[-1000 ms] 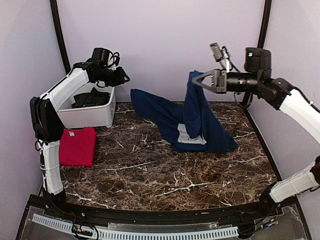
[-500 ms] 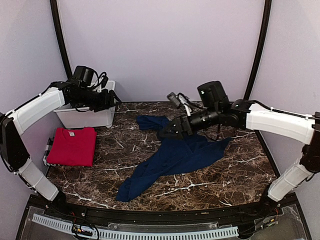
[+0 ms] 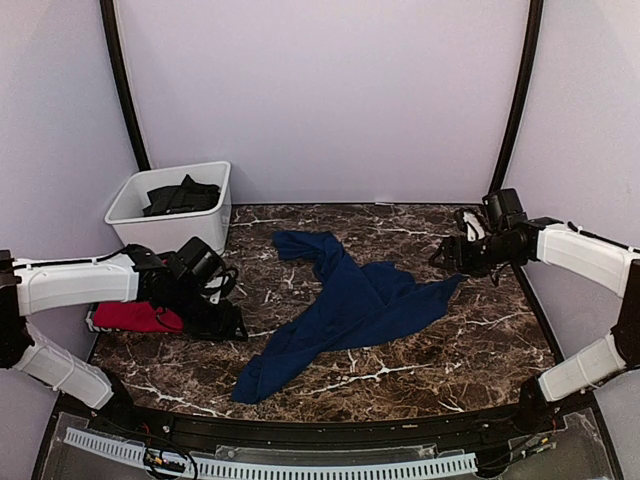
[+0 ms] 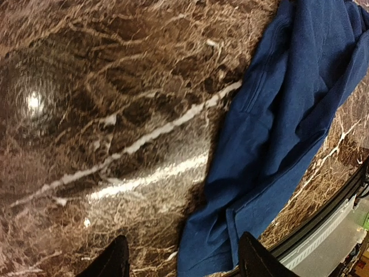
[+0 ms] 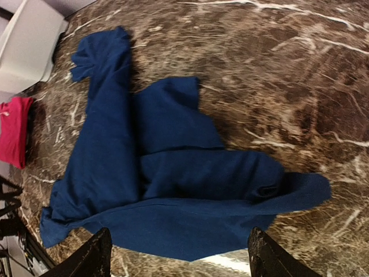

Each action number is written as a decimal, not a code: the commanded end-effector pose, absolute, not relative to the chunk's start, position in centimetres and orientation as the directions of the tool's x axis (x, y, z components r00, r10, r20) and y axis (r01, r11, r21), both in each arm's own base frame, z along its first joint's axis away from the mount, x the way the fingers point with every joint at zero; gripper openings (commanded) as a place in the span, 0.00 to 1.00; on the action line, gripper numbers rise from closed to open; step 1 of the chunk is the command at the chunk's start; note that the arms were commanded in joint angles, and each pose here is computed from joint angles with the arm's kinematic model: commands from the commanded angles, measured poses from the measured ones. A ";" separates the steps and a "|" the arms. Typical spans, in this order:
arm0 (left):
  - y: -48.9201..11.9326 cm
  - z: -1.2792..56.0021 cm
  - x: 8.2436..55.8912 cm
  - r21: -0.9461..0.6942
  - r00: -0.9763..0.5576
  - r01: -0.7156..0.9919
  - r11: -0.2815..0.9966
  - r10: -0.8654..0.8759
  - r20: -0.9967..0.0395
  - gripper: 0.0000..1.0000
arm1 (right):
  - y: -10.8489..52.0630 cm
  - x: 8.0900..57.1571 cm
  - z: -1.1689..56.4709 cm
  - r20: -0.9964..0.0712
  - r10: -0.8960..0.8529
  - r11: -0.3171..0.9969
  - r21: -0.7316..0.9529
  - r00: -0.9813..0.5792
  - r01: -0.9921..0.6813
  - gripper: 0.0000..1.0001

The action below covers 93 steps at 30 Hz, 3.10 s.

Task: Fold and stack the mixed laundry pile
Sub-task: Adjust the crumpled T-shirt at the center of the board, then pick up the crumpled T-shirt from the center of the board, then flatten out the crumpled T-shirt at the center of the board.

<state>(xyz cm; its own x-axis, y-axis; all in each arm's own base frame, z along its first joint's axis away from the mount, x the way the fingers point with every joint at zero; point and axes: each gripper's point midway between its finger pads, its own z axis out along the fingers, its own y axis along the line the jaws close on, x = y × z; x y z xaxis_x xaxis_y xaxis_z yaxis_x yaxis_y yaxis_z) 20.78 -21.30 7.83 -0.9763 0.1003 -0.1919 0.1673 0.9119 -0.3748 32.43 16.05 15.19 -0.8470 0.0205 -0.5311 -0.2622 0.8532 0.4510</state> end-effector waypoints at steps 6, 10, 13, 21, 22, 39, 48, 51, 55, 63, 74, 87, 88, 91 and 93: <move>-20.0 3.8 17.4 -0.300 -0.998 0.015 0.954 -0.004 -0.061 0.63 | 9.6 35.9 12.1 -0.516 0.181 0.920 0.389 -0.837 -0.041 0.83; -20.4 2.1 16.9 -0.262 -1.000 0.014 0.965 0.007 -0.028 0.64 | 8.0 37.2 10.3 -0.487 0.212 0.918 0.397 -0.847 0.002 0.81; -20.9 1.2 16.6 -0.249 -1.000 0.025 0.968 0.023 -0.013 0.63 | 8.3 37.5 8.5 -0.447 0.196 0.913 0.407 -0.873 -0.003 0.78; -23.9 0.0 16.8 -0.258 -0.993 0.117 0.959 0.118 -0.011 0.34 | 9.6 36.7 5.7 -0.392 0.183 0.882 0.470 -0.902 -0.026 0.50; -24.3 0.3 17.2 -0.269 -0.992 0.125 0.955 0.122 -0.027 0.29 | 9.8 36.5 5.7 -0.390 0.179 0.877 0.480 -0.903 -0.033 0.43; -20.6 7.5 31.0 -0.270 -0.957 0.046 0.962 -0.035 -0.287 0.00 | 12.8 34.4 14.3 -0.506 0.181 0.753 0.623 -0.844 -0.212 0.00; -16.2 5.3 23.8 -0.239 -0.977 -0.074 0.968 -0.119 -0.180 0.46 | 12.5 29.3 15.9 -0.521 0.183 0.750 0.623 -0.834 -0.225 0.00; -14.7 5.1 22.6 -0.204 -0.972 -0.122 0.971 -0.159 -0.175 0.51 | 12.5 28.3 15.4 -0.504 0.194 0.746 0.633 -0.842 -0.206 0.00; -14.7 4.7 21.0 -0.235 -0.974 -0.152 0.960 -0.185 -0.128 0.51 | 12.1 27.7 15.6 -0.500 0.225 0.753 0.634 -0.836 -0.176 0.00; -16.1 2.0 19.0 -0.176 -0.995 -0.067 0.982 -0.079 -0.063 0.50 | 11.8 27.1 15.4 -0.490 0.245 0.758 0.634 -0.837 -0.150 0.00; -18.0 -0.4 18.3 -0.106 -1.000 -0.005 0.994 -0.008 -0.026 0.13 | 11.7 27.0 16.7 -0.512 0.253 0.757 0.633 -0.821 -0.162 0.00; -20.4 23.2 25.8 -0.259 -0.817 0.188 0.948 0.005 -0.576 0.00 | 10.5 26.7 32.6 -0.779 0.267 0.792 0.513 -0.567 -0.332 0.00; -20.5 26.2 26.1 -0.282 -0.780 0.212 0.936 -0.012 -0.626 0.00 | 10.3 26.4 34.5 -0.803 0.271 0.795 0.497 -0.530 -0.347 0.00; -20.1 31.9 26.5 -0.272 -0.693 0.267 0.924 -0.012 -0.720 0.00 | 9.9 25.4 40.8 -0.872 0.267 0.807 0.435 -0.411 -0.400 0.00; -19.9 35.9 26.3 -0.287 -0.634 0.306 0.908 -0.031 -0.773 0.00 | 9.5 24.2 44.8 -0.908 0.267 0.816 0.391 -0.324 -0.425 0.00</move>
